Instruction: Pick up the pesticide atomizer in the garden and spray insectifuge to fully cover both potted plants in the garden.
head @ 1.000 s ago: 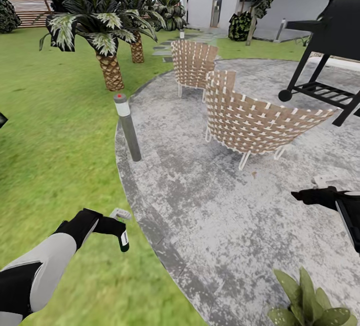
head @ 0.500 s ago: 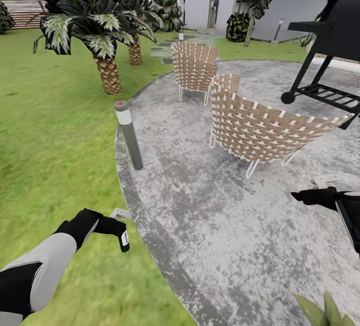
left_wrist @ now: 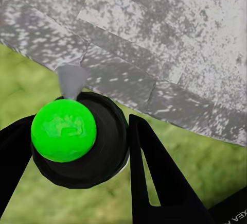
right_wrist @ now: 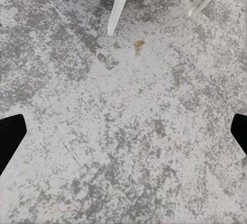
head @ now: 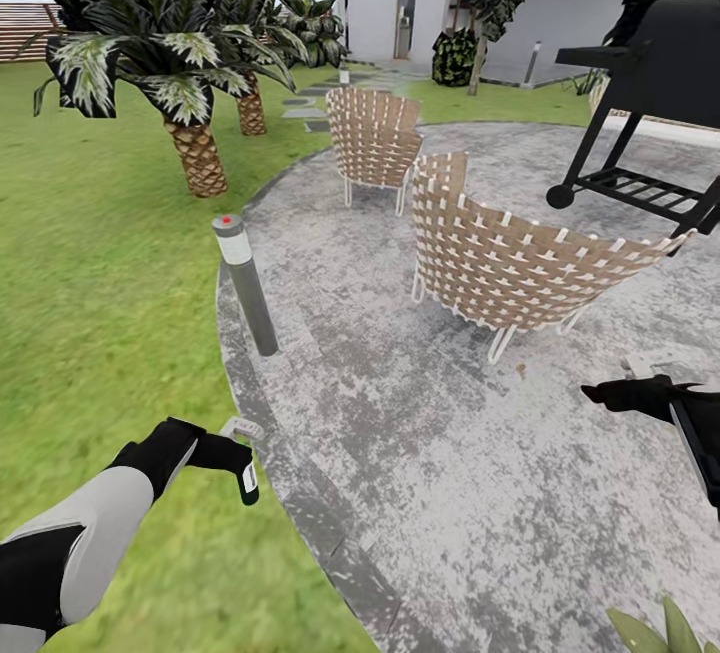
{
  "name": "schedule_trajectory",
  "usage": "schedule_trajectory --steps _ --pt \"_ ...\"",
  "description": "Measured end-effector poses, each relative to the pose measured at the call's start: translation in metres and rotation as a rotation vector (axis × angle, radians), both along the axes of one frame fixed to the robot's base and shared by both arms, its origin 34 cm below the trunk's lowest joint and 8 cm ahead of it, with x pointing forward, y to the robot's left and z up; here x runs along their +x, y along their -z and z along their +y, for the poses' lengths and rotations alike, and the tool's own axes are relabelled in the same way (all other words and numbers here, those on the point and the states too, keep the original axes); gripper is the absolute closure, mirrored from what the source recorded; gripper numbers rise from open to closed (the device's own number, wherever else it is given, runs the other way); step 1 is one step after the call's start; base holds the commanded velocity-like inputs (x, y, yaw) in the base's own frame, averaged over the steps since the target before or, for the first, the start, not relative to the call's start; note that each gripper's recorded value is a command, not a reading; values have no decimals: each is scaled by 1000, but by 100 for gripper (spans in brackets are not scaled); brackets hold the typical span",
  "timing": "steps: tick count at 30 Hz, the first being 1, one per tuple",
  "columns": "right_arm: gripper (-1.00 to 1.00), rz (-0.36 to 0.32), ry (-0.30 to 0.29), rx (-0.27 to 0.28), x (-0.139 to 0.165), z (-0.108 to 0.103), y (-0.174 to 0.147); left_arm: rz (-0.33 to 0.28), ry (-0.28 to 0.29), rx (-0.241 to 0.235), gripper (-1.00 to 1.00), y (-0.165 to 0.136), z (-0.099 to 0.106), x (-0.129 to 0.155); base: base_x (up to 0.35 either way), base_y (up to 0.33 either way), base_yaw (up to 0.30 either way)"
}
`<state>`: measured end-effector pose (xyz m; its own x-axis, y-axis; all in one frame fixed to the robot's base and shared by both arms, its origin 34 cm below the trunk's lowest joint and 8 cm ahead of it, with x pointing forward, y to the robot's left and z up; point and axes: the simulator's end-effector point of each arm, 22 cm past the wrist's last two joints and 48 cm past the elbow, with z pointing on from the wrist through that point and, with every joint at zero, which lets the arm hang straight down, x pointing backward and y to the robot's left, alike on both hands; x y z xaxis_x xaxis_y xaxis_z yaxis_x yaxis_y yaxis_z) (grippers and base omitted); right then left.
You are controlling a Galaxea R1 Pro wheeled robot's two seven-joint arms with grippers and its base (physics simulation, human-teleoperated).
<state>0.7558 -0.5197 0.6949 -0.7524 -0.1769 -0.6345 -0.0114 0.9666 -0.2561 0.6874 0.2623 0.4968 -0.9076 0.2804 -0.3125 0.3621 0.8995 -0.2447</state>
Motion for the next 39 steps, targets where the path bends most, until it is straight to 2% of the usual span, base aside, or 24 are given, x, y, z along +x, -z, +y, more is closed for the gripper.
schedule_trajectory --steps 12,32,39 --pt "-100 -4 3 -1 0 -1 -2 -1 1 -1 100 -1 0 0 1 0 -31" --pt "-100 -24 0 0 1 0 -15 -19 3 -7 100 -13 -2 5 0 3 -222" --pt "-100 -31 0 1 2 0 -19 -27 3 -7 100 -17 -2 7 6 244 -230"
